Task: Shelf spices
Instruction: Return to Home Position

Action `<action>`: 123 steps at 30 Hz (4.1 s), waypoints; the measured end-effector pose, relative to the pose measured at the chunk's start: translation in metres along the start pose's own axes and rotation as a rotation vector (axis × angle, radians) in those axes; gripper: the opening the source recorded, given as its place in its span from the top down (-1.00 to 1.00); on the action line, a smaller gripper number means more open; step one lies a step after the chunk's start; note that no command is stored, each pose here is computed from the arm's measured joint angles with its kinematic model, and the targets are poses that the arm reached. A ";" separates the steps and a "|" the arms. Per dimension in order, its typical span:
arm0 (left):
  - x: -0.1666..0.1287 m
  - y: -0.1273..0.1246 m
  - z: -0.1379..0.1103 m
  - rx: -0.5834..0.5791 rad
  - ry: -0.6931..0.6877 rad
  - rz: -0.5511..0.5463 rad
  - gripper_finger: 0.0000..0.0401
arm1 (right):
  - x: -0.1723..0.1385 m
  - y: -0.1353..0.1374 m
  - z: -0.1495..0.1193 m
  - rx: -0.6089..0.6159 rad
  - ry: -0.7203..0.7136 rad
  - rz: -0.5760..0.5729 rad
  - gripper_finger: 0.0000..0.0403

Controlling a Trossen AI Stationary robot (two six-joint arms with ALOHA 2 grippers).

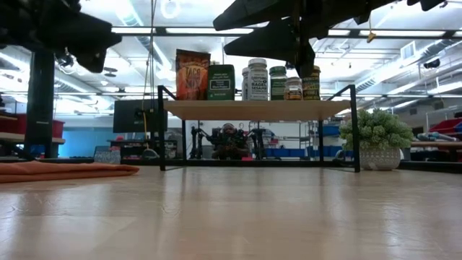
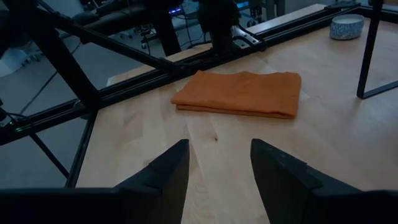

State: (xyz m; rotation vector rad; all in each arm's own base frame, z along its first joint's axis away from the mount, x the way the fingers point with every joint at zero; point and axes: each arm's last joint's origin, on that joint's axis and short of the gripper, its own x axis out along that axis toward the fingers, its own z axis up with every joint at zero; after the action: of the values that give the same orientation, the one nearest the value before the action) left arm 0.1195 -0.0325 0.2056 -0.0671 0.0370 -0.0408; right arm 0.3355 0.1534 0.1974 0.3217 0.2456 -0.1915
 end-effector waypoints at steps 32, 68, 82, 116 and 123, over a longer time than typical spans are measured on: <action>-0.023 0.023 -0.029 0.026 -0.145 -0.013 0.37 | -0.001 -0.002 -0.006 -0.064 0.069 0.006 0.14; -0.023 0.028 -0.031 -0.003 -0.126 0.033 0.37 | -0.029 -0.098 0.027 -0.150 0.072 0.038 0.14; -0.023 0.028 -0.031 -0.003 -0.127 0.033 0.37 | -0.130 -0.186 0.007 -0.107 -0.210 0.205 0.15; -0.023 0.028 -0.030 -0.004 -0.133 0.033 0.37 | -0.177 -0.197 -0.042 -0.073 -0.079 0.013 0.15; -0.023 0.028 -0.030 -0.004 -0.134 0.034 0.37 | -0.177 -0.198 -0.046 -0.167 -0.021 0.023 0.16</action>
State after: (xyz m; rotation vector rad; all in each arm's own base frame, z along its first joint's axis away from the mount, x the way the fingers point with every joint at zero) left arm 0.0968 -0.0061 0.1745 -0.0729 -0.0955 -0.0023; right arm 0.1127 0.0100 0.1458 0.1565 0.2353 -0.1508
